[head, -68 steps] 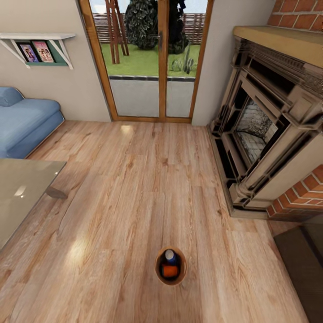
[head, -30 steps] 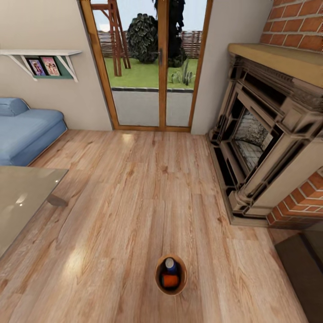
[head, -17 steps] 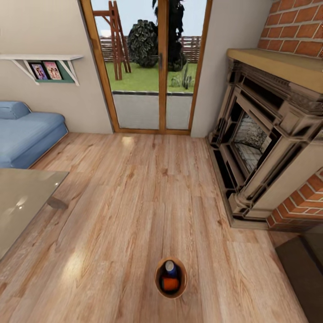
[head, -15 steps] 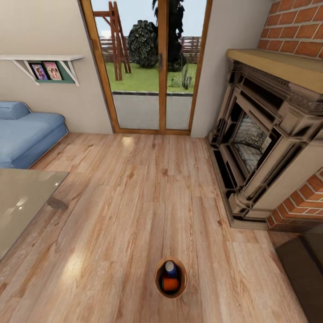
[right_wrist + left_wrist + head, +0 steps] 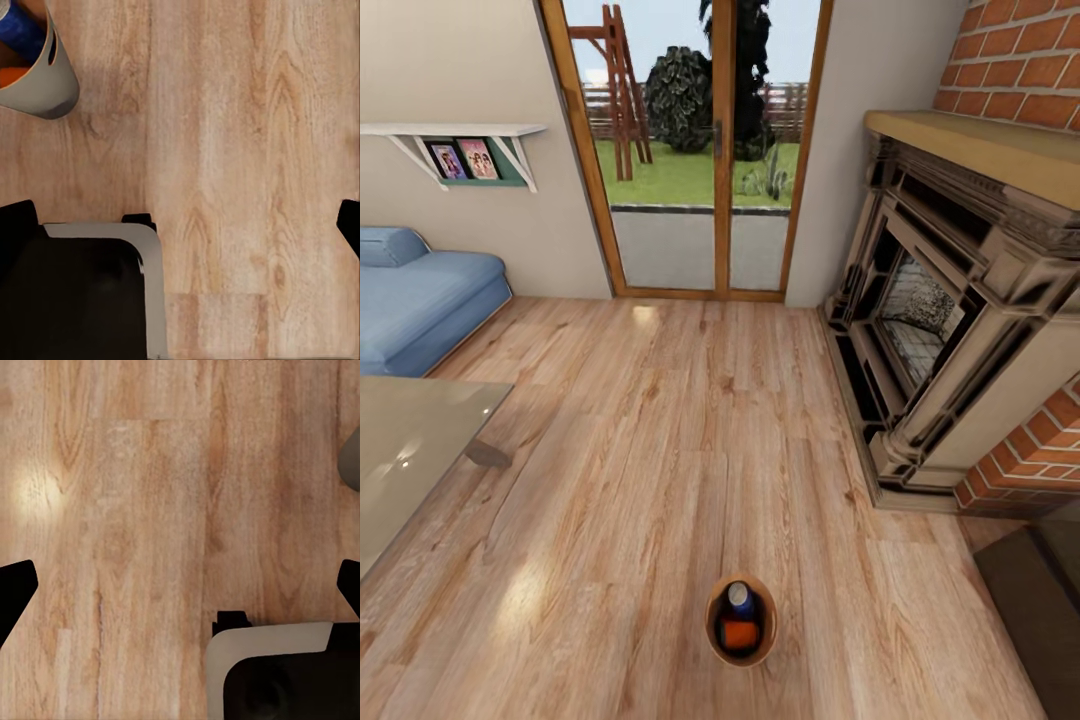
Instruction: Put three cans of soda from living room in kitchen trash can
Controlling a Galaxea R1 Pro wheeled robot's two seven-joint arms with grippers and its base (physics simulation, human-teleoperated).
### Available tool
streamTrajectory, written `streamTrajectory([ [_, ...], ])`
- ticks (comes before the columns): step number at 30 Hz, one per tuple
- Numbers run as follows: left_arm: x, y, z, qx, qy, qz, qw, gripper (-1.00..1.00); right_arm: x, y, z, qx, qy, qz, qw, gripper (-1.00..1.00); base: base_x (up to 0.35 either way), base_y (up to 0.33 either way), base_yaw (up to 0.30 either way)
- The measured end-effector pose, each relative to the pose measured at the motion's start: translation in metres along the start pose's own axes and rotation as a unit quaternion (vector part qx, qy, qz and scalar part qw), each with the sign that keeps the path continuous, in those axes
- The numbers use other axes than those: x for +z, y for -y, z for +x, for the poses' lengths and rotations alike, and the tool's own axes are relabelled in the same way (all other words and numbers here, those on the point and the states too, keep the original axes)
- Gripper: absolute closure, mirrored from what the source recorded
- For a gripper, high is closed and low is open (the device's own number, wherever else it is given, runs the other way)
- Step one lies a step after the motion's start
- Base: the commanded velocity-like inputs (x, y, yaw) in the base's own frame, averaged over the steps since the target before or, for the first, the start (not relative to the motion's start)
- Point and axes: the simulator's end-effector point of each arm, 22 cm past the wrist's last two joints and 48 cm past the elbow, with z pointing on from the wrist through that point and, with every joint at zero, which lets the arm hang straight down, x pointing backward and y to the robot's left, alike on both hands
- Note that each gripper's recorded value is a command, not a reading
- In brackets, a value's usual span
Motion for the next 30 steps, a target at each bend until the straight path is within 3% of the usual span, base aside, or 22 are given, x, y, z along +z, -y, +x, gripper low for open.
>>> streamTrajectory([
  [4, -0.006, 0.000, 0.014, -0.001, -0.011, -0.002, 0.9999, -1.00, 0.000, 0.008, 0.001, 0.000, -0.001, 0.021, 0.9998, -1.00, 0.000, 0.000, 0.000],
  [12, -0.020, -0.002, 0.044, -0.004, -0.033, -0.006, 0.9994, -1.00, 0.000, 0.002, 0.004, 0.005, -0.003, 0.024, 0.9997, -1.00, 0.000, 0.000, 0.000],
  [20, -0.022, -0.004, 0.047, -0.006, -0.035, -0.012, 0.9993, -1.00, -0.009, -0.001, 0.032, 0.017, -0.034, 0.026, 0.9990, -1.00, 0.000, 0.000, 0.000],
  [30, -0.023, -0.004, 0.049, -0.006, -0.036, -0.012, 0.9993, -1.00, -0.012, 0.002, 0.039, 0.024, -0.041, 0.032, 0.9983, -1.00, 0.000, 0.000, 0.000],
])
